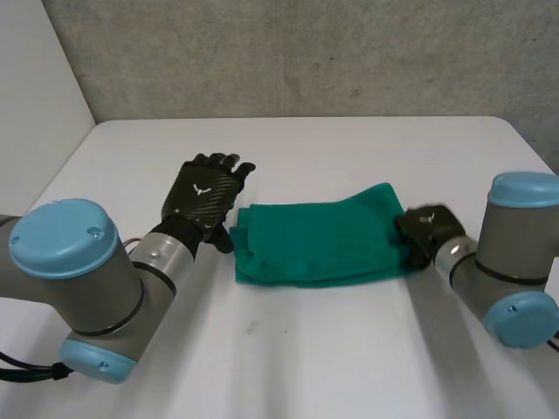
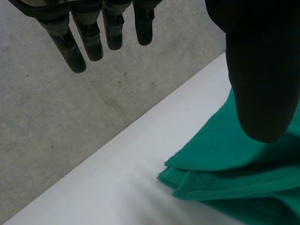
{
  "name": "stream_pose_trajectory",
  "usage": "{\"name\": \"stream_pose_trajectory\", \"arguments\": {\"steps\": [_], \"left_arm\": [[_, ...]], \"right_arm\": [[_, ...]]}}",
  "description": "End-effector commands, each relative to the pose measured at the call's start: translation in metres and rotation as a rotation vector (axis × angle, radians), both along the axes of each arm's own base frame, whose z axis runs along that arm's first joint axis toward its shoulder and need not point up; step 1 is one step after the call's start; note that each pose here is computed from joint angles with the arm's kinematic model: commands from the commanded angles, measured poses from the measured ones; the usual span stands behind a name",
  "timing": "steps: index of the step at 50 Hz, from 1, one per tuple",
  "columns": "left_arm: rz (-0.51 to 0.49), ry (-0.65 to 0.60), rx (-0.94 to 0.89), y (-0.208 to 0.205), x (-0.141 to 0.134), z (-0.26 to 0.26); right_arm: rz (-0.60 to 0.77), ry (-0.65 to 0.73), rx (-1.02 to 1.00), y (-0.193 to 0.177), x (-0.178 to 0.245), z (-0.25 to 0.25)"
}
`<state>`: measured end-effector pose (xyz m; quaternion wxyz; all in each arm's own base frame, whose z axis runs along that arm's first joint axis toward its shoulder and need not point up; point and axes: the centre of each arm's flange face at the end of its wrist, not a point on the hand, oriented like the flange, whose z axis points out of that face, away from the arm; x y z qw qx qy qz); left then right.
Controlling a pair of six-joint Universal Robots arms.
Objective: Fold the towel.
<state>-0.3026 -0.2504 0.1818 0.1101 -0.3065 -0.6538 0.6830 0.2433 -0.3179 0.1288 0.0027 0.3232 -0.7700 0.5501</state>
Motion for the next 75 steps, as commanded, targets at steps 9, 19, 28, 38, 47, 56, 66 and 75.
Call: {"name": "stream_pose_trajectory", "arguments": {"steps": [9,19,28,38,47,56,66,75], "left_arm": [[0.112,0.022,-0.035,-0.006,0.018,0.017],[0.102,0.143,-0.024,-0.017,0.008,0.037],[0.023,0.213,0.15,-0.016,-0.028,0.025],[0.082,0.087,0.355,-0.017,-0.033,-0.039],[0.172,-0.09,0.388,-0.019,-0.016,-0.071],[0.147,-0.09,0.277,-0.017,-0.013,-0.026],[0.156,0.097,0.065,-0.011,-0.002,0.081],[0.253,0.25,0.083,-0.029,0.051,0.149]], "right_arm": [[0.59,-0.044,-0.135,0.105,0.154,0.031],[0.477,-0.119,-0.131,0.092,0.155,0.046],[0.172,-0.351,-0.032,0.032,0.092,0.074],[0.219,-0.282,0.151,0.023,0.1,0.023],[0.228,-0.143,0.237,0.02,0.101,-0.005],[0.184,-0.153,0.102,0.016,0.095,0.041],[-0.082,-0.335,-0.241,0.003,0.034,0.153],[-0.292,-0.288,-0.314,0.008,-0.022,0.182]]}}
